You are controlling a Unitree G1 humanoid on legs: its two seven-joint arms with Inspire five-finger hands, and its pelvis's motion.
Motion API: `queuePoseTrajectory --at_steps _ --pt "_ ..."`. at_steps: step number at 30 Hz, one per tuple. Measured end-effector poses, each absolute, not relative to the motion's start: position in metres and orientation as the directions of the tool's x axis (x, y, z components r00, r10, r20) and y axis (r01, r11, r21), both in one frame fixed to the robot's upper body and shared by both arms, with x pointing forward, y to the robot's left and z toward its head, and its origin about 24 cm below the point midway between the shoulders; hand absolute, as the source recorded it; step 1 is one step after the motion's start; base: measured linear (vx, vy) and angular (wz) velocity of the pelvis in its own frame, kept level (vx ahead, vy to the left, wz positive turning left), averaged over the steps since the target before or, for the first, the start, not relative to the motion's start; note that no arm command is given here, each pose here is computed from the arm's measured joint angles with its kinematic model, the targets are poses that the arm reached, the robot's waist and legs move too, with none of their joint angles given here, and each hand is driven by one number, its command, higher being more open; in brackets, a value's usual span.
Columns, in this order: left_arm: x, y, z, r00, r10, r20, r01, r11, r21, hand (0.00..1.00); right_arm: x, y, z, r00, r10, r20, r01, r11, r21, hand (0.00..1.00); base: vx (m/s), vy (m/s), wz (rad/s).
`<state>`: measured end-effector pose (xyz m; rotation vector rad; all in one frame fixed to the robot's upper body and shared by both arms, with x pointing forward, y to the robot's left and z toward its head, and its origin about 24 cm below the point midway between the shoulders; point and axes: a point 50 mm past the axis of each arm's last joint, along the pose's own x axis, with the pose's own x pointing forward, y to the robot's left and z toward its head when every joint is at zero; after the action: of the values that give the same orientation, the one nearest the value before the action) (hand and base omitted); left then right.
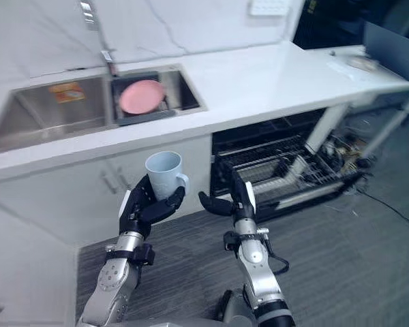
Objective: Walk over to the sink, pick up the cup, carry it to the dishwasher, place the cup inside the dishwasher, then close the dishwasher door
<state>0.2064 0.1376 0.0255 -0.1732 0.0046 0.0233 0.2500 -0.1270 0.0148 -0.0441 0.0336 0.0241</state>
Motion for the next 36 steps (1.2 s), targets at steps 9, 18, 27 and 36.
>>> queuePoseTrajectory --at_steps 9,18,27,36 --pt "0.228 0.129 0.017 0.999 0.028 -0.032 -0.032 0.989 -0.145 0.30 0.230 -0.167 0.027 0.999 -0.051 0.017 0.052 0.998 -0.039 0.90 0.27 -0.081 -0.55" --pt "0.234 0.142 0.011 0.995 0.087 -0.055 -0.092 0.991 -0.101 0.30 0.226 -0.160 0.027 0.999 0.046 0.010 -0.047 0.994 0.103 0.90 0.26 0.077 -0.66" --pt "0.242 0.138 0.017 0.999 0.038 -0.026 -0.039 0.998 -0.048 0.30 0.224 -0.135 0.032 0.982 0.185 0.045 -0.190 0.959 0.209 0.90 0.12 0.103 -0.13" --pt "0.239 0.113 0.017 0.996 -0.085 -0.024 0.083 0.994 -0.071 0.30 0.231 -0.118 0.046 0.959 0.263 0.106 -0.280 0.934 0.221 0.90 -0.01 0.005 0.03"
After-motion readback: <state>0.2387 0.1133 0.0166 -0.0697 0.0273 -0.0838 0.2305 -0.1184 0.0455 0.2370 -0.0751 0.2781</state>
